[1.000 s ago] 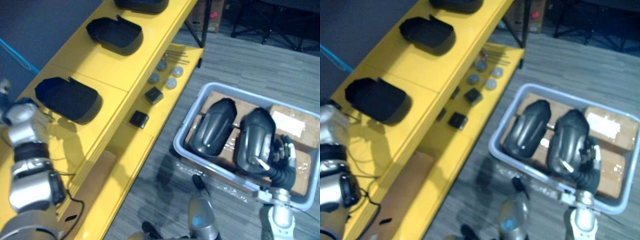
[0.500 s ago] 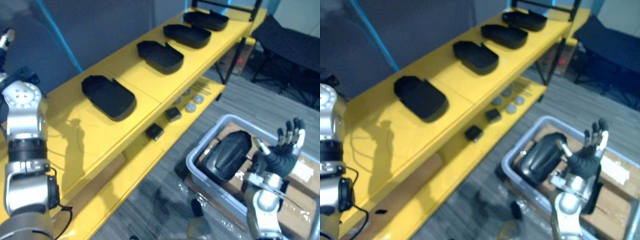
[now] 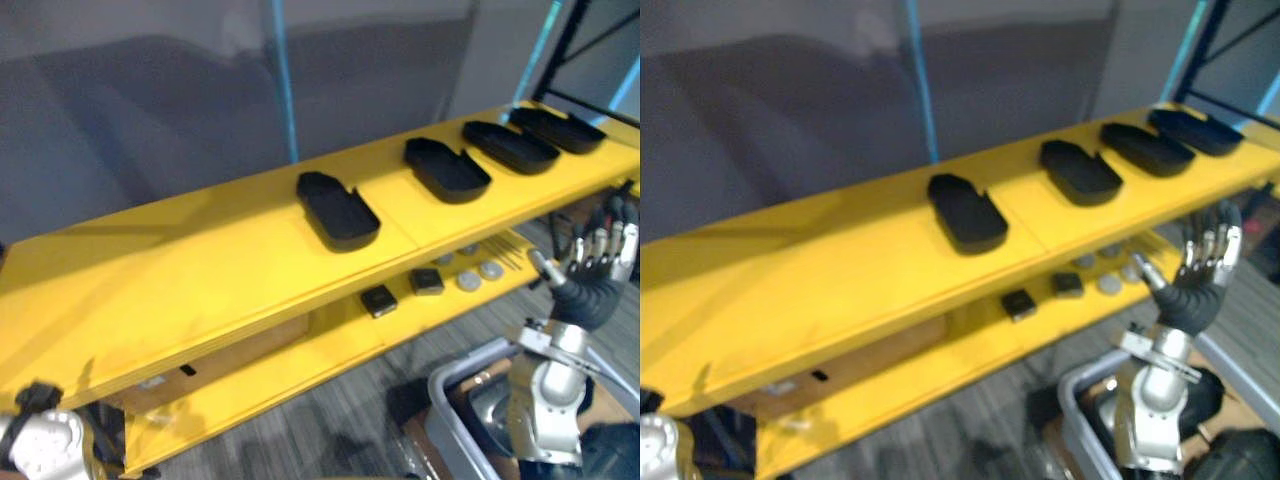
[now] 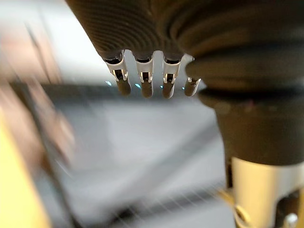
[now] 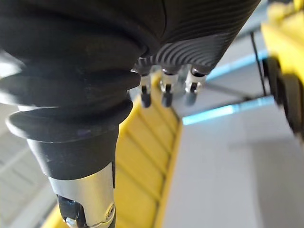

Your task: Walk over and take plastic housings, then place them on the shelf

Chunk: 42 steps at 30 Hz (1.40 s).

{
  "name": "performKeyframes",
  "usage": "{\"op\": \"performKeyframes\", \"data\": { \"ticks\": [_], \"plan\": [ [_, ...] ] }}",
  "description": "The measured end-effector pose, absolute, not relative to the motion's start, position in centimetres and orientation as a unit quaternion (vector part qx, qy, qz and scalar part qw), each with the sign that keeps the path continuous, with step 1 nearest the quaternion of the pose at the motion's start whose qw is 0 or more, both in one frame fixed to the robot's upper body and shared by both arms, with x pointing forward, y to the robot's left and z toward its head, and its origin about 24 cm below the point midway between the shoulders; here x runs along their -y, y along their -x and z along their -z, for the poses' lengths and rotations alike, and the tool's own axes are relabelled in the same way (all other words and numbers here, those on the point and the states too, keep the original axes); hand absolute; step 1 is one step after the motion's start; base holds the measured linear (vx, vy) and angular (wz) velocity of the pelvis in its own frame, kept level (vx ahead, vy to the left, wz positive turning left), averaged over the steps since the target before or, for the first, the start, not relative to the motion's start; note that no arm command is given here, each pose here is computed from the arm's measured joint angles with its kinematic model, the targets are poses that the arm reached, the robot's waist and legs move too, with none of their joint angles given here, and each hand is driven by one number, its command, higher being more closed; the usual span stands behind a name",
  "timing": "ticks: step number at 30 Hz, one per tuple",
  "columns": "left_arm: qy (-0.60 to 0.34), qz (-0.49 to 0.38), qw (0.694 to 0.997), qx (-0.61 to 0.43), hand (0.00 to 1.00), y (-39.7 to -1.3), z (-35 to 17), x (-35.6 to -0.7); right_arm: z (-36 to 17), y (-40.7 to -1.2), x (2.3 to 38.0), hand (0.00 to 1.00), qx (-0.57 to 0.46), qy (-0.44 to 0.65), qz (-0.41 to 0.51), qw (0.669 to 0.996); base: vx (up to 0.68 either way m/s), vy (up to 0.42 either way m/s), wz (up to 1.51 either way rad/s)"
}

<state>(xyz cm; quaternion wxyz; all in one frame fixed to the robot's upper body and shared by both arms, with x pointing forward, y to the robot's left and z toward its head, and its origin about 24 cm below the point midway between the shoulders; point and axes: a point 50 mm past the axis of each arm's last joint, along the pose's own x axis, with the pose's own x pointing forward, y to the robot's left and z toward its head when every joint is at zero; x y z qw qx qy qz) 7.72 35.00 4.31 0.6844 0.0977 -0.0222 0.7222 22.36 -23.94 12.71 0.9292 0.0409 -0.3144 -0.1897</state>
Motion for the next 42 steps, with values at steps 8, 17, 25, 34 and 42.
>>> {"op": "performKeyframes", "data": {
  "ticks": [8, 17, 25, 34, 42],
  "plan": [
    [0.004, -0.571, 0.776, -0.267, 0.0, -4.1, 8.7, -30.1, -10.4, -25.3, 21.7, 0.0, 0.218, -0.03, 0.115, 0.969, 0.03, -0.016, 0.13],
    [0.028, -0.31, 0.871, -0.379, 0.0, -5.9, 13.1, -23.9, -8.3, -25.7, 21.4, 0.0, 0.159, -0.011, 0.065, 0.985, 0.0, 0.004, -0.07],
    [0.103, -0.316, 0.838, -0.433, 0.0, -4.1, 15.1, -23.0, -6.1, -25.0, 21.3, 0.0, 0.117, -0.02, 0.067, 0.991, 0.02, 0.001, -0.04],
    [0.115, -0.325, 0.835, -0.429, 0.0, -4.2, 15.1, -23.0, -6.2, -25.0, 21.4, 0.0, 0.12, -0.021, 0.076, 0.99, 0.0, 0.0, 0.0],
    [0.11, -0.332, 0.843, -0.408, 0.0, -6.4, 14.7, -23.5, -6.5, -25.0, 21.7, 1.0, 0.128, -0.024, 0.082, 0.988, 0.01, 0.0, 0.02]
  ]
}}
